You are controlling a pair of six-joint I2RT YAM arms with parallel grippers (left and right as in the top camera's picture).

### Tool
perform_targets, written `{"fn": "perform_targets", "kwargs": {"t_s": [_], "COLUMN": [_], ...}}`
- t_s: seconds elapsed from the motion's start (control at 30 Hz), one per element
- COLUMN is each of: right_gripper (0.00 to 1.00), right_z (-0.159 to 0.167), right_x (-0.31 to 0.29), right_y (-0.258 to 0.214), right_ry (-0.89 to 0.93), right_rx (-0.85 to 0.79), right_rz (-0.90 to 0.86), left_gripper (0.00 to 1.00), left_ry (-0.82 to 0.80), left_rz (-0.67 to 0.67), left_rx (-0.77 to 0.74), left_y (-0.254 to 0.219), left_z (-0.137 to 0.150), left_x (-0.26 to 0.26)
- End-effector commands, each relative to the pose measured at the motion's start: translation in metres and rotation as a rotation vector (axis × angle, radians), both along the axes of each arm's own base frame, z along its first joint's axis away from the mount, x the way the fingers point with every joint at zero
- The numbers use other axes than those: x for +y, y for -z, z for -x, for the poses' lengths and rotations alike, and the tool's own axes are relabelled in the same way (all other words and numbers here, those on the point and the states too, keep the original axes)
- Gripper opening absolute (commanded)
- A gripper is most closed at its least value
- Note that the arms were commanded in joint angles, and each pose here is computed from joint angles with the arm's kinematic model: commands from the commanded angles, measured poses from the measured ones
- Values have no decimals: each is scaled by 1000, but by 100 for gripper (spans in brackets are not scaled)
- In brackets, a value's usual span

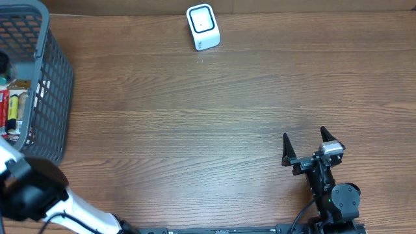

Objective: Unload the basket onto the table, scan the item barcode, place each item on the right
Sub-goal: 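Lift the snack pack out and carry it toward the table centre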

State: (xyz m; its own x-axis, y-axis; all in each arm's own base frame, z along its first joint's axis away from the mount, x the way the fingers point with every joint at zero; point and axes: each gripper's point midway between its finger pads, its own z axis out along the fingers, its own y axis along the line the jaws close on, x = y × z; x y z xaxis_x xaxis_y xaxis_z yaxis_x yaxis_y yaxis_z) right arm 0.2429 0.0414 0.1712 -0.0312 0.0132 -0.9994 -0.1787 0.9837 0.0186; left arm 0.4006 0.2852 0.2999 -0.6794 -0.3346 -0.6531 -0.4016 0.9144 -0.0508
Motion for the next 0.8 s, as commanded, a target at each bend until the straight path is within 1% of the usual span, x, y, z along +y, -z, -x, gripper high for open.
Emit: {"fn": "perform_targets", "kwargs": {"t_s": [0.0, 0.17, 0.33, 0.4, 0.53, 0.77], "right_gripper": [100, 100, 100, 100, 100, 100], "right_z": [-1, -1, -1, -1, -1, -1], "right_x": [-3, -3, -3, -3, -3, -3], "right_y": [2, 2, 2, 2, 2, 2], "right_ry": [16, 16, 16, 16, 16, 16], "right_rx": [-5, -5, -5, -5, -5, -5], "right_rz": [5, 5, 5, 5, 5, 5], "left_gripper": [41, 41, 36, 36, 38, 36], "left_ry": [-49, -67, -86, -87, -57, 59], "left_rz": [-44, -62, -26, 5, 61, 110], "left_rx": [-167, -252, -318, -327, -334, -275], "left_y": [-76, -115, -142, -146, -151, -142], "left_z": [16, 33, 52, 57, 62, 60], "left_x": [-22, -43, -71, -85, -114, -166]}}
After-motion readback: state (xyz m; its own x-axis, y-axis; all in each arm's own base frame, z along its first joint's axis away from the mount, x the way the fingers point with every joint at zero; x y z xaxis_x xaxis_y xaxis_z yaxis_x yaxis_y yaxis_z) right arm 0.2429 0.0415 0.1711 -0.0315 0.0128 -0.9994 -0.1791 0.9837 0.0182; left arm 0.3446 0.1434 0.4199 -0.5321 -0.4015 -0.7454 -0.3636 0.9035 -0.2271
